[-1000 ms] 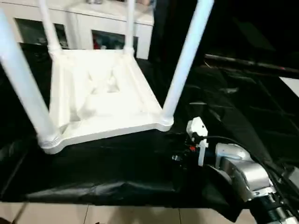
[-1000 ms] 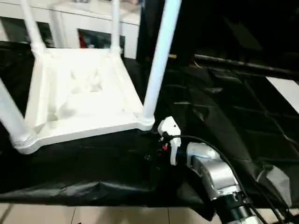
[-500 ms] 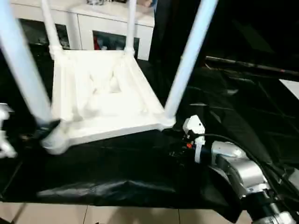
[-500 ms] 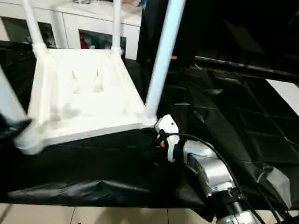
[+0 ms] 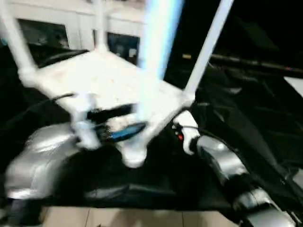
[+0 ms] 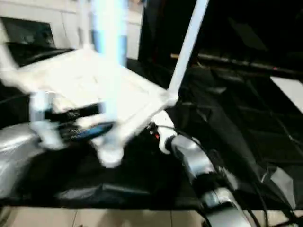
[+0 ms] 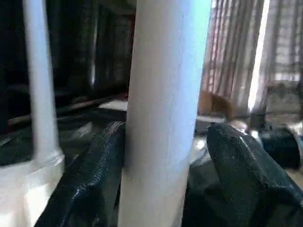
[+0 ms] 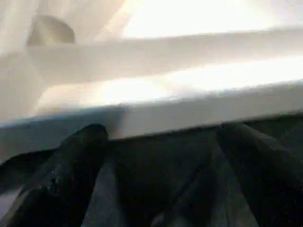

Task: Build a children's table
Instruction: Rotate table base

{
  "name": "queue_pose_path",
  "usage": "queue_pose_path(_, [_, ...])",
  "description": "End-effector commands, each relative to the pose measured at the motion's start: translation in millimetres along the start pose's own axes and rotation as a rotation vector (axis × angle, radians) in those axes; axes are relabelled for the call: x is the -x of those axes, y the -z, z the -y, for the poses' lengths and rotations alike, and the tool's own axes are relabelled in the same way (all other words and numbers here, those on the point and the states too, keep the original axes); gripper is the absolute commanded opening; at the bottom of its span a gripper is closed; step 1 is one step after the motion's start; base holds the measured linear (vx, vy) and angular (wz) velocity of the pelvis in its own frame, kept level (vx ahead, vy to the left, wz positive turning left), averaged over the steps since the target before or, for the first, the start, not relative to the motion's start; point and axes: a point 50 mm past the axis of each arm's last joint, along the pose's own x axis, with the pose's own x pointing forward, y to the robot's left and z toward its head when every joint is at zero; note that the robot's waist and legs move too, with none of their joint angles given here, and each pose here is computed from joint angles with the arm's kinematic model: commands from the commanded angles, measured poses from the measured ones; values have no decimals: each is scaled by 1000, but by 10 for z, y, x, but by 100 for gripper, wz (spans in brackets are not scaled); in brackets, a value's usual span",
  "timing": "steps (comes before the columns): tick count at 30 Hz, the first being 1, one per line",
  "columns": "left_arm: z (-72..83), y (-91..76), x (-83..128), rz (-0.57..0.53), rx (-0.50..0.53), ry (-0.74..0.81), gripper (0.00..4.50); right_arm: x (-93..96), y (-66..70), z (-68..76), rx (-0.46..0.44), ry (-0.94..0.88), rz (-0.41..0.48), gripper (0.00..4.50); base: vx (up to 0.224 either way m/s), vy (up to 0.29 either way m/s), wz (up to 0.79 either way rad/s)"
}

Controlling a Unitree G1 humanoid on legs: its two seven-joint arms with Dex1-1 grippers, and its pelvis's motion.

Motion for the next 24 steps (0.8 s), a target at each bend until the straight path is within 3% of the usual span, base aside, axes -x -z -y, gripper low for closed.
queue_pose_path(1, [101, 42, -234, -12, -9, 90, 310, -54, -104, -11, 4, -12, 42, 425, 0, 0, 0])
queue_pose_path(5, [201, 158, -532, -9, 16, 159, 310, -150, -123, -202, 20, -152, 60, 425, 0, 0, 0])
queue_pose_path(12, [309, 192, -775, 5, 17, 219, 310, -176, -124, -336, 15, -284, 93, 425, 0, 0, 0])
queue_pose_path(17, [298, 262, -893, -30, -33, 194, 310, -191, -110, -308, 38, -265, 91, 425, 0, 0, 0])
queue_pose_path(21, [190, 343, -906, -92, -80, 114, 310, -185, -114, -257, 42, -227, 98, 425, 0, 0, 0])
queue_pose_path(24, [71, 413, -861, -185, -163, 55, 310, -138, -121, -125, 42, -142, 111, 425, 0, 0, 0])
